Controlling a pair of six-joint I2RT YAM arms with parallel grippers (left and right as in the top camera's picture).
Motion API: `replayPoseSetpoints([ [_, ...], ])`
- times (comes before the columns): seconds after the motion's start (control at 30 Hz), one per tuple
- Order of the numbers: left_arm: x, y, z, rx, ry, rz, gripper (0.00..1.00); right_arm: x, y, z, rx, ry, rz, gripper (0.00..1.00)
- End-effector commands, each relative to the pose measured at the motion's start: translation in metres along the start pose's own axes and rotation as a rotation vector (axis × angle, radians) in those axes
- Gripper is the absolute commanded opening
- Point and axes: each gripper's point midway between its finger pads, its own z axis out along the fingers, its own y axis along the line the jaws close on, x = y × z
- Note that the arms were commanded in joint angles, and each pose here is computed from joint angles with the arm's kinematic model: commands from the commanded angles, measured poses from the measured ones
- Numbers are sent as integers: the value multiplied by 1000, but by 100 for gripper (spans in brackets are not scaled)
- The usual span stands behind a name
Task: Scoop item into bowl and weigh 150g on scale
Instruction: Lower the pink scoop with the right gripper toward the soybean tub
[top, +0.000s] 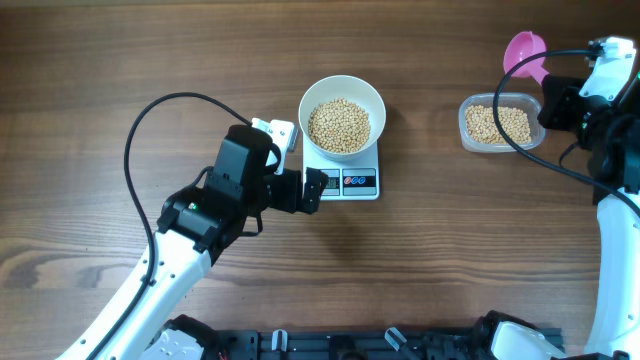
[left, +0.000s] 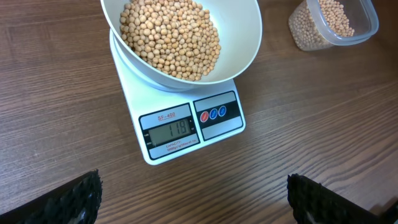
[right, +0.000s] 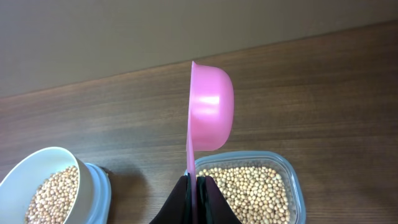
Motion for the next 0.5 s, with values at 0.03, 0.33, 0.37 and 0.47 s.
replayPoseSetpoints([
  [0.03,-2,-1,-2,-3,-11,26,100,-8,-3,-3,20,-29,-5,4],
  [0.33,-2,-1,-2,-3,-11,26,100,-11,-6,-4,40,-39,-72,4],
  [0.37,-2,-1,-2,-3,-11,26,100,-15,-10,-4,62,-51,-79,4],
  [0.47,-2,-1,-2,-3,-11,26,100,-25,-13,-5,84,-91,-109,4],
])
